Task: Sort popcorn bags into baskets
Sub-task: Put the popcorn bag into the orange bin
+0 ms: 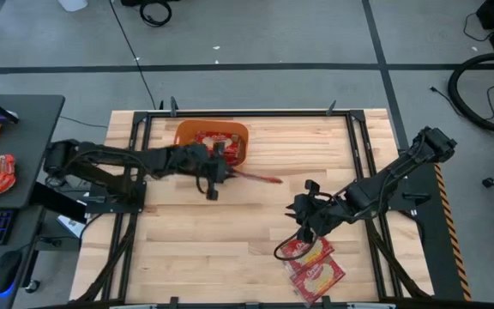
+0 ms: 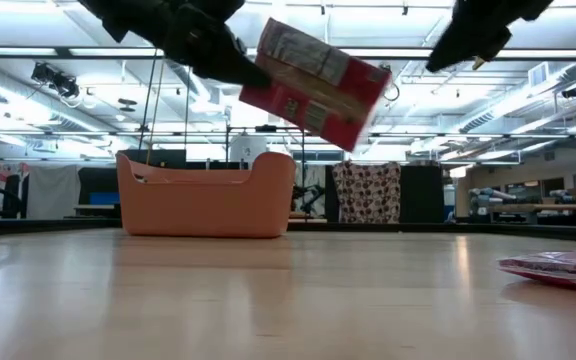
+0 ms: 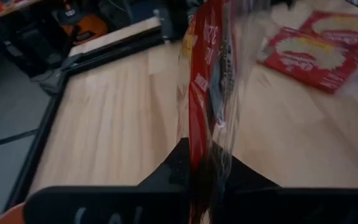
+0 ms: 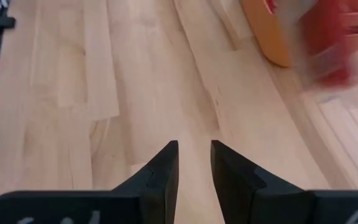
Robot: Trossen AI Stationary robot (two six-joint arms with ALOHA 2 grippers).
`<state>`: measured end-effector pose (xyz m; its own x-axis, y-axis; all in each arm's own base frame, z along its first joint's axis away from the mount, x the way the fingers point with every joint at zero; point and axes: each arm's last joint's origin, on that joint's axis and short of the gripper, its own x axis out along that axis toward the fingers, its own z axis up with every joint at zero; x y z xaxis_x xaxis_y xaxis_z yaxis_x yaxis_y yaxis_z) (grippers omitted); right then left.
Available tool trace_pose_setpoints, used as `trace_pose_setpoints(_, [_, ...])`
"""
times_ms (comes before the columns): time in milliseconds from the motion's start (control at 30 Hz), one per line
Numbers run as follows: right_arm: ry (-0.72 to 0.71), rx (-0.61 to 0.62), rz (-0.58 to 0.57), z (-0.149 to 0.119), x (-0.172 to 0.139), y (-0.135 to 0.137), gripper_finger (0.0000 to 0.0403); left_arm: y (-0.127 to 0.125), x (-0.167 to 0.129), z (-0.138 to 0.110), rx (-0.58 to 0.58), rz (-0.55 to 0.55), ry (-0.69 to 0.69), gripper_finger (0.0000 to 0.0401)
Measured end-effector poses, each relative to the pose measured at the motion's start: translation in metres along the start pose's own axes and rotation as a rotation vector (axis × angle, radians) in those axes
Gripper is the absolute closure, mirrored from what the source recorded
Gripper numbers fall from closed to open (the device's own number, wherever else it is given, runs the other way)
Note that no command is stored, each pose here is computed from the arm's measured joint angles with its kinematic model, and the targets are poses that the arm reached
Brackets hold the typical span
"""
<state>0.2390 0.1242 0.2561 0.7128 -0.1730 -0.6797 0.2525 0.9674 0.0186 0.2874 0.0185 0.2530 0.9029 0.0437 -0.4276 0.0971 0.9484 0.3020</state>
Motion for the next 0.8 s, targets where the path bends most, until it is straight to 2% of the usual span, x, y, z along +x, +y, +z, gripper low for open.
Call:
trace_pose_setpoints(200, [0.004,-0.024,-0.021,-0.005,0.003,0.004,0.0305,0.032,-0.017,-0.011,-0.041,0.025,-0.077,0.0376])
trace_pose_setpoints(400, [0.013,-0.009,-0.030,-0.010,0.006,0.003,0.0305,0.055,-0.029,-0.057,-0.119,0.102,-0.112,0.0376])
trace_pose_setpoints(633, [0.003,-0.001,-0.025,-0.009,0.006,0.003,0.0305,0.090,-0.051,-0.088,-0.213,0.097,-0.144,0.0376])
trace_pose_setpoints(800, [0.001,0.002,-0.019,-0.009,0.006,0.004,0.0306,0.108,-0.064,-0.105,-0.266,0.151,-0.108,0.0376])
